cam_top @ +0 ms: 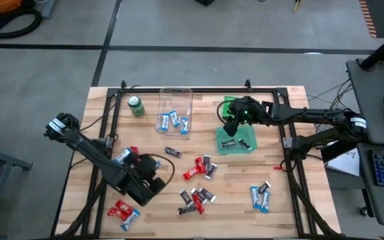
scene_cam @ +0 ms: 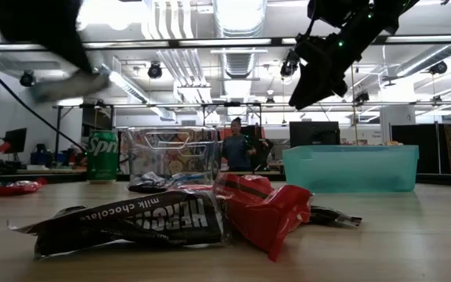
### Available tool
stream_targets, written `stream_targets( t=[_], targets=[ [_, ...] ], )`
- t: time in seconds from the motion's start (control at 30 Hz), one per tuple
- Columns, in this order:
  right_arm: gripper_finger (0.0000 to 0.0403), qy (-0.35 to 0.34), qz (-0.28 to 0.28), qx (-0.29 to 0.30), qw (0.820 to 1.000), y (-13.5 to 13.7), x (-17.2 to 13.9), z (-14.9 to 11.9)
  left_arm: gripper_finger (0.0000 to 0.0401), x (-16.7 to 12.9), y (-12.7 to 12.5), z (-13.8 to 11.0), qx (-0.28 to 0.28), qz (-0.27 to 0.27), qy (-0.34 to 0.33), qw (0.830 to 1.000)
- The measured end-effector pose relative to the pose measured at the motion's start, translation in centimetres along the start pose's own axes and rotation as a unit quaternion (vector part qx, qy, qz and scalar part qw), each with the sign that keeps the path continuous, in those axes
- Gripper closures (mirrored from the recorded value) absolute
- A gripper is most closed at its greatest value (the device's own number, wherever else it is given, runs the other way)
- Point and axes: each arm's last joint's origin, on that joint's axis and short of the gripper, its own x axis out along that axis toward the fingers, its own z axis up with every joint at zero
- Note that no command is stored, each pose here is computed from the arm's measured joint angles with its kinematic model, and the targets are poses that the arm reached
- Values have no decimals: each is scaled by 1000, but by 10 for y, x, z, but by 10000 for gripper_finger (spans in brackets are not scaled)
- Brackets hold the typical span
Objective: Sort candy
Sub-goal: Put the white candy into the transparent bin
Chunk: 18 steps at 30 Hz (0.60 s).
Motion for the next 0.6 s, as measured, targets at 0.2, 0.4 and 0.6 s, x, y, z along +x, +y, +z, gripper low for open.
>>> stream_targets(
  t=[0.2, 0.4, 0.6],
  targets=[
    [250, -7, 20, -10, 1000, 12, -7, -1, 400, -31, -23, 44, 102, -27, -149, 983],
    [250, -28, 53, -22, 998, 27, -23, -2, 400, -32, -21, 79, 151, 9, -182, 972],
    [250, -56, 95, -44, 993, 44, -45, -4, 400, -2, -5, 114, 212, 26, -133, 968]
  ],
)
